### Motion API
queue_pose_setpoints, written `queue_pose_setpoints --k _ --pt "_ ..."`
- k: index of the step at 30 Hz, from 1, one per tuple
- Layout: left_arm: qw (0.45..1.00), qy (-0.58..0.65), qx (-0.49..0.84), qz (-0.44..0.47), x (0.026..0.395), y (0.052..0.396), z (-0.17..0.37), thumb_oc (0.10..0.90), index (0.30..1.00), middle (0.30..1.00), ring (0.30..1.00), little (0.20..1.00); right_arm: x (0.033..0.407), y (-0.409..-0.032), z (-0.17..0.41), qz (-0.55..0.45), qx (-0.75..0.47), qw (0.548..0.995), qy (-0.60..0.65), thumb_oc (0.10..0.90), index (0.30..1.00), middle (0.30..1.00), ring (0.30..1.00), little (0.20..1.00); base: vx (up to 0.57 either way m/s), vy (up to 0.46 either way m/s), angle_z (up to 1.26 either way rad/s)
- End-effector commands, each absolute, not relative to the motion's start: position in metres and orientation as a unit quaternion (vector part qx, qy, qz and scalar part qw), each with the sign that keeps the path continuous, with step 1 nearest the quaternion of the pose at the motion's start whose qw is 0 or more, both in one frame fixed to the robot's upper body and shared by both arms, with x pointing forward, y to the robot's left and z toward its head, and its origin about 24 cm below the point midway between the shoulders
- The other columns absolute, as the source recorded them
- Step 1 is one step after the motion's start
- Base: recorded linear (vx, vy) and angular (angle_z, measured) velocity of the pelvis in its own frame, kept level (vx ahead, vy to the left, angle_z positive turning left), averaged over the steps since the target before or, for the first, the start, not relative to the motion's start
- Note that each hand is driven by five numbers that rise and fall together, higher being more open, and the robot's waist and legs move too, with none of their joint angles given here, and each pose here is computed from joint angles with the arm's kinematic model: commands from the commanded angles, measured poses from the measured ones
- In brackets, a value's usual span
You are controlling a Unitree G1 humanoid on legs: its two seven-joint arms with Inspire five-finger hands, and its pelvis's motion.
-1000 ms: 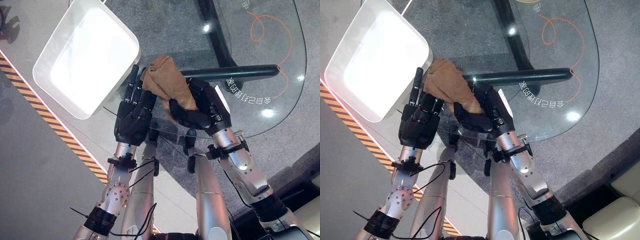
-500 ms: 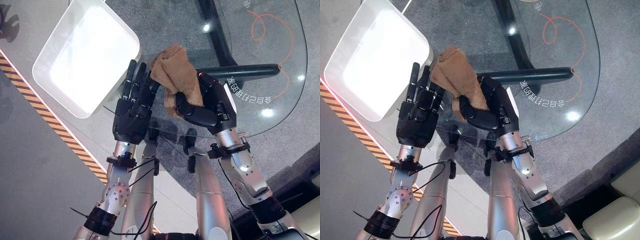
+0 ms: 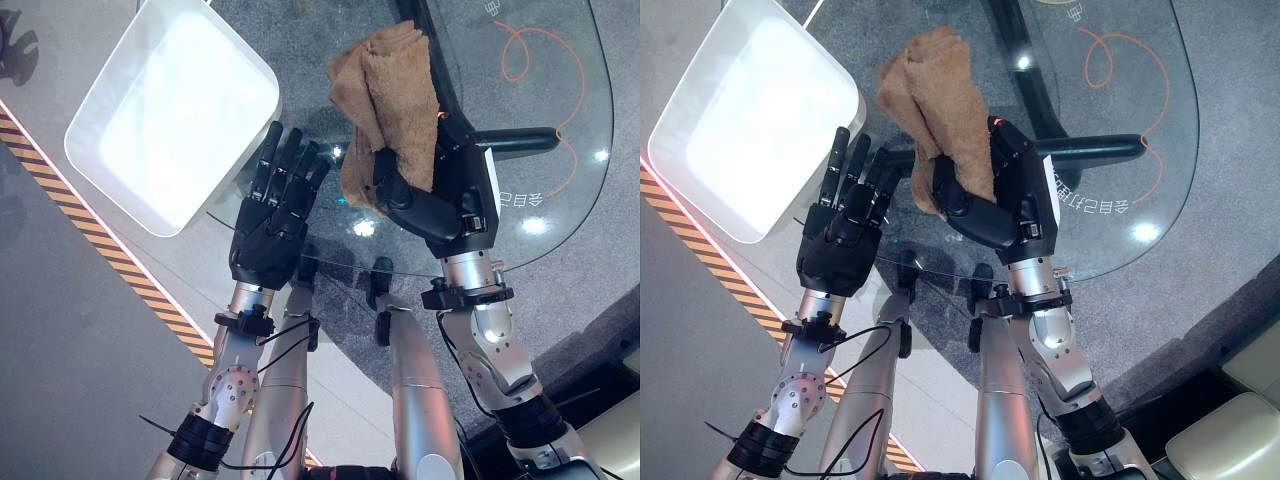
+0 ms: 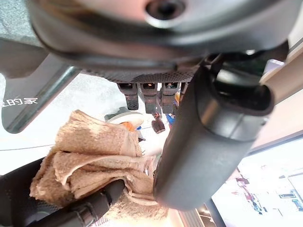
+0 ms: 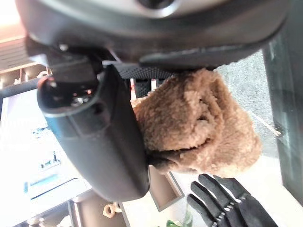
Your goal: Wipe the table with a cloth and put it in the basket.
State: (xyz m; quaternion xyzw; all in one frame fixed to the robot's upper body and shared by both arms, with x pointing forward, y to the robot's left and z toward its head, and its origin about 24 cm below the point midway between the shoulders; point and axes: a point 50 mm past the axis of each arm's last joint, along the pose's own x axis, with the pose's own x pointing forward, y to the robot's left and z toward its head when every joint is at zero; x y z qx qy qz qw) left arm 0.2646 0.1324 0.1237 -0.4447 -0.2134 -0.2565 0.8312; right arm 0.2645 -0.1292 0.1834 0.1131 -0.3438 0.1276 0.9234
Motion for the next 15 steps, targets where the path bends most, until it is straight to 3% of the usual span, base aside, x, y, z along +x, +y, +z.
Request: queue_pose_setpoints --k 1,15 --pt "0.796 -0.313 -0.414 -0.31 0.247 0.131 0.161 0.8 0.9 0.9 0.9 0.9 0.216 -0.128 0.251 0.16 0.183 0.799 -0.551 0.1 0.3 0.3 0.3 0.2 0.0 0.0 0.0" --pt "0.798 -0.343 -0.379 -0.32 0.245 0.132 0.172 0.8 0.9 0.9 0.9 0.9 0.233 -0.103 0.232 0.223 0.053 0.859 -0.458 0.1 0.3 0.3 0.3 0.2 0.0 0.0 0.0"
